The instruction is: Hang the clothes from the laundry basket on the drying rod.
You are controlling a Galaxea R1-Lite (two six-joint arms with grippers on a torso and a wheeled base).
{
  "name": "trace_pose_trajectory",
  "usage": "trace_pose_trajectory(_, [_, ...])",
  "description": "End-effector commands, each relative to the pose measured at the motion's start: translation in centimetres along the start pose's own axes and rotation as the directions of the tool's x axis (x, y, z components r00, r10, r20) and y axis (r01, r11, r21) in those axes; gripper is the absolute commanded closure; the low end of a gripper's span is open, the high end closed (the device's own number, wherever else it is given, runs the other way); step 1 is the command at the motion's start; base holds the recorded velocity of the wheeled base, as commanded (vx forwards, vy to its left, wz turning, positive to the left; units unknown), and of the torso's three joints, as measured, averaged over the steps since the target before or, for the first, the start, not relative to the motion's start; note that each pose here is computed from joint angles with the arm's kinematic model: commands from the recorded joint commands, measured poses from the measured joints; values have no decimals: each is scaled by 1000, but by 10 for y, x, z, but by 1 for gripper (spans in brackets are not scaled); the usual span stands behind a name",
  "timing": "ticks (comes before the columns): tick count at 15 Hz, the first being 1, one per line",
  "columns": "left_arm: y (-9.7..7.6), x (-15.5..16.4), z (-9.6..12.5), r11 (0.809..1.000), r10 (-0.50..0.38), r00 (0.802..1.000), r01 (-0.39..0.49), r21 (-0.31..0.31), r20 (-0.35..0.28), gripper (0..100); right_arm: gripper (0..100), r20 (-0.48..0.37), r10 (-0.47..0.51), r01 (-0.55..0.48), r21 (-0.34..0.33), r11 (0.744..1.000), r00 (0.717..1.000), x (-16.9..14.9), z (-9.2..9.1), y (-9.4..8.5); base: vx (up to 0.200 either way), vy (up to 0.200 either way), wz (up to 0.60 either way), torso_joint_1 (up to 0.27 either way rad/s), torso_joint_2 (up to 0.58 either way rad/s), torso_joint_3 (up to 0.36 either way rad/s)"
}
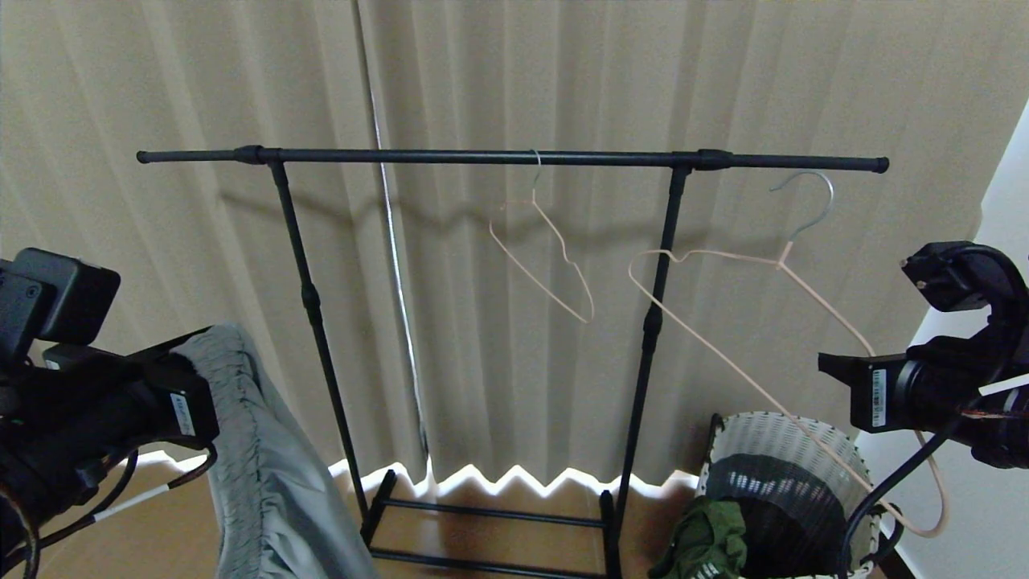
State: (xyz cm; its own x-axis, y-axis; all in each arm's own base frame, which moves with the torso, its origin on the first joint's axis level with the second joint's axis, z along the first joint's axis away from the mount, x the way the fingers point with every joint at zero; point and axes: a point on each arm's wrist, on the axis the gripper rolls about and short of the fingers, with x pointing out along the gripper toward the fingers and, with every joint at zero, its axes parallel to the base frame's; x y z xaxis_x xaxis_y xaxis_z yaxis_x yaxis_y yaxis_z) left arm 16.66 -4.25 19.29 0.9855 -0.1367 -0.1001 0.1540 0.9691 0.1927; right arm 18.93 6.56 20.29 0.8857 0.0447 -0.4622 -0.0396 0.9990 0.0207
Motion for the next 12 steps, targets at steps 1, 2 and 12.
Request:
trace_pose_trajectory(1, [0,0,0,1000,2,1000,-2,-1,1,100,100,-5,1,-1,-1,1000,1000,1,-1,0,0,200,0,2,7,2])
trace_pose_trajectory(2, [0,-1,0,1000,2,1000,-2,-1,2,100,100,-6,1,-1,-1,1000,1000,1,-2,0,0,200,0,-7,7,2])
trace_pose_trajectory(12, [0,-1,-1,1000,1,1000,-1,1,-4,100,100,0,-1,1,4,1000,1000,-2,-2,-1,0,160,0,2,2,3])
